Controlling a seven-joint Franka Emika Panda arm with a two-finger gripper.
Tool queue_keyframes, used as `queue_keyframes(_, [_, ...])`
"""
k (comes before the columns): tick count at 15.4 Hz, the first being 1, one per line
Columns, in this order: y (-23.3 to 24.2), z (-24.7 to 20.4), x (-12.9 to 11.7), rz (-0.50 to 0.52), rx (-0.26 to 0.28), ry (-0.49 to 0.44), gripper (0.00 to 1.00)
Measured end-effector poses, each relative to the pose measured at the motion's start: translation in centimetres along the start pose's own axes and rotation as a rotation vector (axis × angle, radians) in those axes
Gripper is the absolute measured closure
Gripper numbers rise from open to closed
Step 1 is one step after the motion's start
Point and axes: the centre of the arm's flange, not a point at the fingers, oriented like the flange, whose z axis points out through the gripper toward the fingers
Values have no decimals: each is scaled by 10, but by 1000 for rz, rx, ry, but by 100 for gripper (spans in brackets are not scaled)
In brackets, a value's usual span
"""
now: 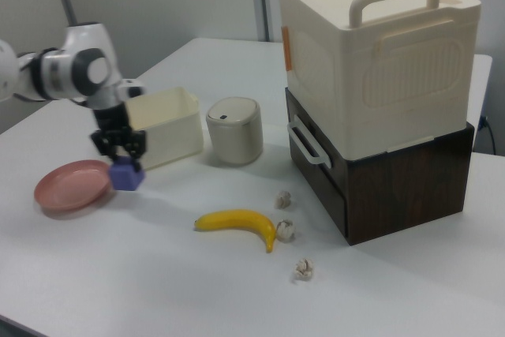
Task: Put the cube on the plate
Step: 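Carry the purple cube back over the pink plate and lower it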
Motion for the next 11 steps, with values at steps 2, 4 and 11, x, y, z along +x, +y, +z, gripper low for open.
queue_keyframes(2, [-46, -1, -5, -2, -4, 3, 46])
queue_keyframes(4, [-85, -6, -10, 6, -5, 12, 46])
queue_keyframes(11, [-187, 20, -17, 32, 4, 50, 46])
